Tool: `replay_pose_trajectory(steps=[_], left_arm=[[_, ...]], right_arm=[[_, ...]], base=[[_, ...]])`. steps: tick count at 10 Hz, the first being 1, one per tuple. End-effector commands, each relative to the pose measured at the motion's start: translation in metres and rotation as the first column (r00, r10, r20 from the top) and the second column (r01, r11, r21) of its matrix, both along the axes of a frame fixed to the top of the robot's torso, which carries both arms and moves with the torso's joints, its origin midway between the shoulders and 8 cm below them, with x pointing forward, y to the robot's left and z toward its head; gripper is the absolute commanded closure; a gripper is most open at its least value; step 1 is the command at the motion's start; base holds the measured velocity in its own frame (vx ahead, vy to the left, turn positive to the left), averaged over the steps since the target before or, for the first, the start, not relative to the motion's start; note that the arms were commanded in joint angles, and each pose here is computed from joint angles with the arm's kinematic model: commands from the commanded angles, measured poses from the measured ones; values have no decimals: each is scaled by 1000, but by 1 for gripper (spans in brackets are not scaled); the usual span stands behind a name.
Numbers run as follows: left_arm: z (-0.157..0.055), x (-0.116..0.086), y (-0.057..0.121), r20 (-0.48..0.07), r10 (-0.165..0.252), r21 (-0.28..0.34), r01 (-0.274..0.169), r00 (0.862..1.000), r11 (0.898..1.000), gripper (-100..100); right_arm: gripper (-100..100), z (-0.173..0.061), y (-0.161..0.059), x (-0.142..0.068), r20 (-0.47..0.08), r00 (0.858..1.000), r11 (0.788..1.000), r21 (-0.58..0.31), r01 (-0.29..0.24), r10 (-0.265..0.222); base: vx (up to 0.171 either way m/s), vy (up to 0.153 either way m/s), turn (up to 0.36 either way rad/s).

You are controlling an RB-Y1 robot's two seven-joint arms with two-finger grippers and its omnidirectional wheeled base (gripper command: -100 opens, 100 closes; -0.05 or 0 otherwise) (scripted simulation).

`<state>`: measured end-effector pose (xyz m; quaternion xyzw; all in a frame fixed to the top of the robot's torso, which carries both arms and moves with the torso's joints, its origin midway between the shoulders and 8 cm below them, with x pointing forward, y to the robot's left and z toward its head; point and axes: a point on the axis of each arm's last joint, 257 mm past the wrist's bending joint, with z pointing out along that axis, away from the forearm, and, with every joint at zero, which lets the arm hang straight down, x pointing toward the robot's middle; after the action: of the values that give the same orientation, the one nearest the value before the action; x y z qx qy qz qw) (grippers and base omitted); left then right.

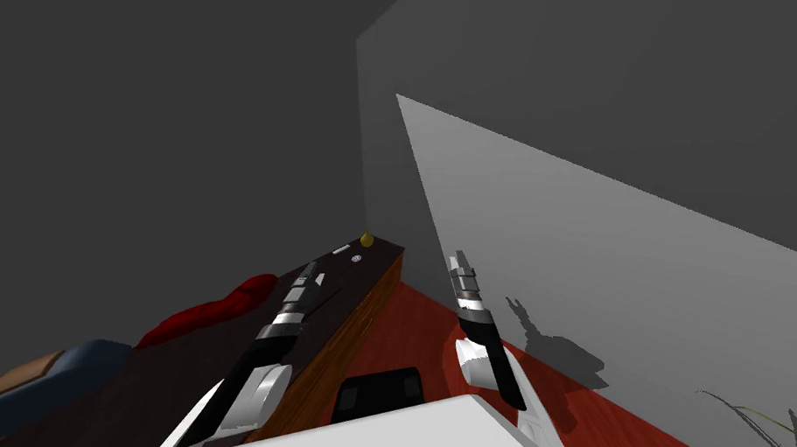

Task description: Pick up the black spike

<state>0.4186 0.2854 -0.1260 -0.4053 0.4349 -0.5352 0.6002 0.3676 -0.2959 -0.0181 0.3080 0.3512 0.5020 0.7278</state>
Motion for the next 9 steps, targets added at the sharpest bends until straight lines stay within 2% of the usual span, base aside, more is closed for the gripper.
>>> replay_pose_trajectory(steps=[1, 2, 3, 5, 6, 7, 8, 9], left_arm=[[-20, 9, 8, -65, -3, -9, 3, 998, 1000, -100], [-21, 10, 9, -71, -3, -9, 2, 997, 1000, -100], [-41, 18, 17, -128, -2, -20, -1, 992, 1000, -100], [-62, 25, 28, -192, 3, -34, -9, 981, 999, -100], [-77, 31, 38, -241, 7, -51, -19, 971, 999, -100], [-83, 31, 40, -254, 10, -51, -24, 967, 998, -100], [-97, 37, 51, -303, 15, -69, -38, 953, 997, -100], [-105, 36, 53, -317, 19, -70, -44, 948, 997, -100]], right_arm=[[0, 0, 0, 0, 0, 1000, 1000, 0, 0, 0], [0, 0, 0, 0, 0, 1000, 1000, 0, 0, 0], [0, 0, 0, 0, 0, 1000, 1000, 0, 0, 0], [0, 0, 0, 0, 0, 1000, 1000, 0, 0, 0], [0, 0, 0, 0, 0, 1000, 1000, 0, 0, 0], [0, 0, 0, 0, 0, 1000, 1000, 0, 0, 0], [0, 0, 0, 0, 0, 1000, 1000, 0, 0, 0], [0, 0, 0, 0, 0, 1000, 1000, 0, 0, 0]], base=[[25, -62, -38], [28, -53, -12], [46, -54, -39], [70, -98, -40], [62, -83, -39], [46, -59, -22], [42, -64, -54], [33, -55, -27]])
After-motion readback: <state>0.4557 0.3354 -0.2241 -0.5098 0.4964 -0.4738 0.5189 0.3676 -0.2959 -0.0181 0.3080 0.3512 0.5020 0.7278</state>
